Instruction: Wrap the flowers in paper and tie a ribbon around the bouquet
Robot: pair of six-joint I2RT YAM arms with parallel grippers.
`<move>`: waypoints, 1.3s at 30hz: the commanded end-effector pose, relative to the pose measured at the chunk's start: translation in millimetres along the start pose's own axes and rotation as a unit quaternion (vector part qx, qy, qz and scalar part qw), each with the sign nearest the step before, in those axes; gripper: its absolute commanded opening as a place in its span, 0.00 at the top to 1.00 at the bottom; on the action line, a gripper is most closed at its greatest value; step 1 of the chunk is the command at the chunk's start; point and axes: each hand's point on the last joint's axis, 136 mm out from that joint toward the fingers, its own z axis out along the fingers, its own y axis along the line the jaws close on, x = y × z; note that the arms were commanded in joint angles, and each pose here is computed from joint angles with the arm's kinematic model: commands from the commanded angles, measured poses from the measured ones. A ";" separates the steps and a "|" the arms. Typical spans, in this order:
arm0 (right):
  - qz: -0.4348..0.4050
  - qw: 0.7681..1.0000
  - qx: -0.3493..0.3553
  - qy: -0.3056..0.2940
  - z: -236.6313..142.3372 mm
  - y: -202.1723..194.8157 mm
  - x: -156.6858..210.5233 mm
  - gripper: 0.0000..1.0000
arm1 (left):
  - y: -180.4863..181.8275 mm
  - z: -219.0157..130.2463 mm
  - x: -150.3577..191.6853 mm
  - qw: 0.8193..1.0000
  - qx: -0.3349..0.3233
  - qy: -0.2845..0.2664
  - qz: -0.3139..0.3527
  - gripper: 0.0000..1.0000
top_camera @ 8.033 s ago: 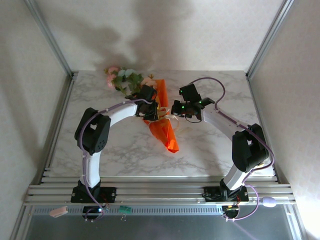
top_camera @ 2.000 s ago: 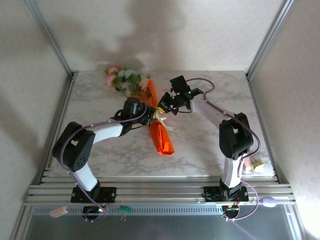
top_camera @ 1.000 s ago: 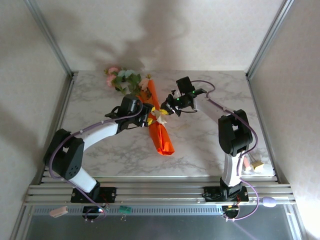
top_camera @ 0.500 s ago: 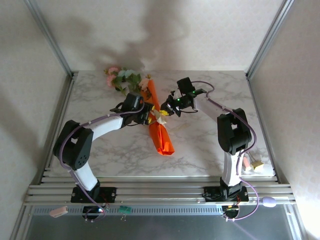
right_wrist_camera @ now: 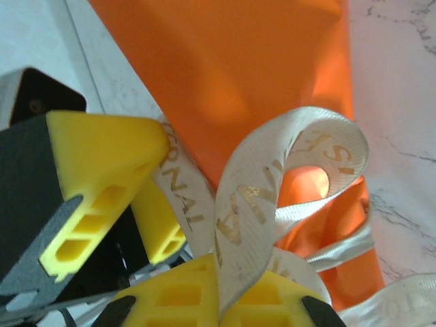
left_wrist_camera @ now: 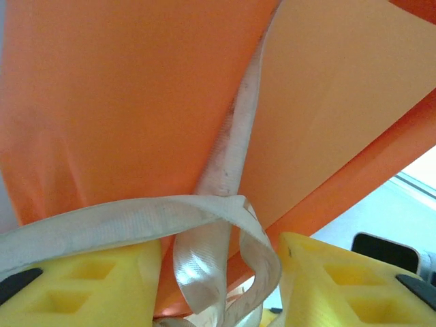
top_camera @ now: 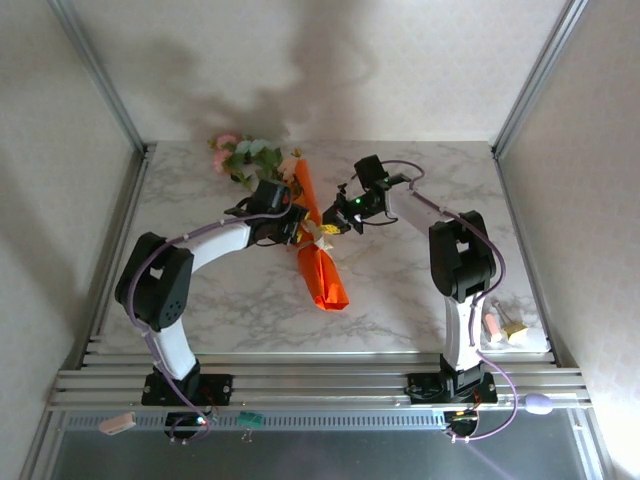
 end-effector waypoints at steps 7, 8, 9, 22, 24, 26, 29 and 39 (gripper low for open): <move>-0.042 0.998 -0.002 0.039 -1.3 0.4 10.2 1.00 | 8.6 10.9 -2.8 0.999 -0.037 -0.002 0.020 0.81; -0.043 0.998 -0.001 0.042 -0.6 -0.7 10.8 1.00 | 8.5 11.3 -2.6 0.999 -0.036 -0.001 0.022 0.84; -0.043 0.998 0.001 0.045 0.2 -1.9 11.2 1.00 | 9.1 12.0 -2.6 0.999 -0.037 -0.001 0.022 0.88; -0.123 0.989 0.005 0.084 -1.0 7.8 23.5 1.00 | -11.8 -12.8 1.8 0.996 0.020 -0.014 0.088 1.00; -0.141 0.986 0.006 0.093 -1.0 9.8 28.9 1.00 | -16.9 -20.8 3.4 0.994 0.042 -0.015 0.101 1.00; -0.156 0.983 0.006 0.100 -1.0 10.3 33.7 1.00 | -23.9 -28.6 7.7 0.991 0.065 -0.012 0.115 1.00; -0.180 0.978 0.012 0.108 1.3 9.7 37.8 1.00 | -28.2 -40.4 10.3 0.987 0.081 -0.018 0.135 1.00; -0.229 0.964 -0.033 0.131 15.3 27.1 37.6 1.00 | -20.6 -41.6 25.0 0.983 0.082 0.017 0.163 1.00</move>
